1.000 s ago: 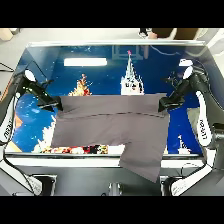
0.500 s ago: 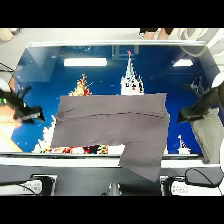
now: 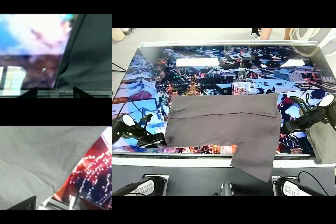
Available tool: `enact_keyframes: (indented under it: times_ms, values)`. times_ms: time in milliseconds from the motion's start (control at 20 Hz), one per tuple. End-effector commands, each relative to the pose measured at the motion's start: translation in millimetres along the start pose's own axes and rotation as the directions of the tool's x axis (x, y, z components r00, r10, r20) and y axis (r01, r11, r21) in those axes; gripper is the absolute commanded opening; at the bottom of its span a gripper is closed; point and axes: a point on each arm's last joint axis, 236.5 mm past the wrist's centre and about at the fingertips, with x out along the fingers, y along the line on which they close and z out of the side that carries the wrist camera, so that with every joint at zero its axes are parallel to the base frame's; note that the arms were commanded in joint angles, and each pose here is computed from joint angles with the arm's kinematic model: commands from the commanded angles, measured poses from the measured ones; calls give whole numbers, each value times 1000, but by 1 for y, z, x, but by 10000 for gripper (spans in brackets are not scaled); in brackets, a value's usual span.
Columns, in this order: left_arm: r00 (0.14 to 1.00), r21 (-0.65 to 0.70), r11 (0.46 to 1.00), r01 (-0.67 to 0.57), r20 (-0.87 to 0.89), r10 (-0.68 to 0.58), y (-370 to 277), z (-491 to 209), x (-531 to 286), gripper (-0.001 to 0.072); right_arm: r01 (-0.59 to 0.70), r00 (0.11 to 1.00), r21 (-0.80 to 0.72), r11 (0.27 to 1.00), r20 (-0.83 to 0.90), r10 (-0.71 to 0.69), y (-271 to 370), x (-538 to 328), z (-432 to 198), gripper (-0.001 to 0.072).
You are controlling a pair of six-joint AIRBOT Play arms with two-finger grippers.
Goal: Fold the shirts.
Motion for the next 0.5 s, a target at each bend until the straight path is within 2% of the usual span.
enact_keyframes:
  times_ms: [0, 50, 150, 200, 250, 400, 450]
  values:
    - [995, -22, 997, 71, 74, -69, -17, 15, 10, 516, -13, 1000, -6, 1000, 24, 13, 4, 2, 3, 528]
    - [994, -13, 998, 67, 86, -66, -19, 18, 11, 514, -13, 1000, -6, 1000, 24, 13, 4, 2, 3, 528]
    - [994, 9, 998, 60, 94, -60, -23, 20, 12, 460, -14, 1000, -6, 1000, 22, 14, 4, 2, 3, 528]
    - [994, 16, 998, 60, 94, -61, -26, 20, 12, 391, -15, 1000, -6, 1000, 21, 15, 4, 2, 3, 528]
    - [993, 17, 998, 67, 94, -69, -29, 20, 12, 375, -17, 1000, -6, 1000, 18, 17, 5, 2, 2, 529]
    - [990, 9, 994, 108, 93, -108, -40, 20, 12, 69, -51, 998, -5, 999, -30, 50, 12, 4, -11, 574]
    - [990, 9, 994, 107, 94, -107, -40, 20, 11, 27, -72, 996, -8, 997, -59, 72, 19, 10, -23, 611]
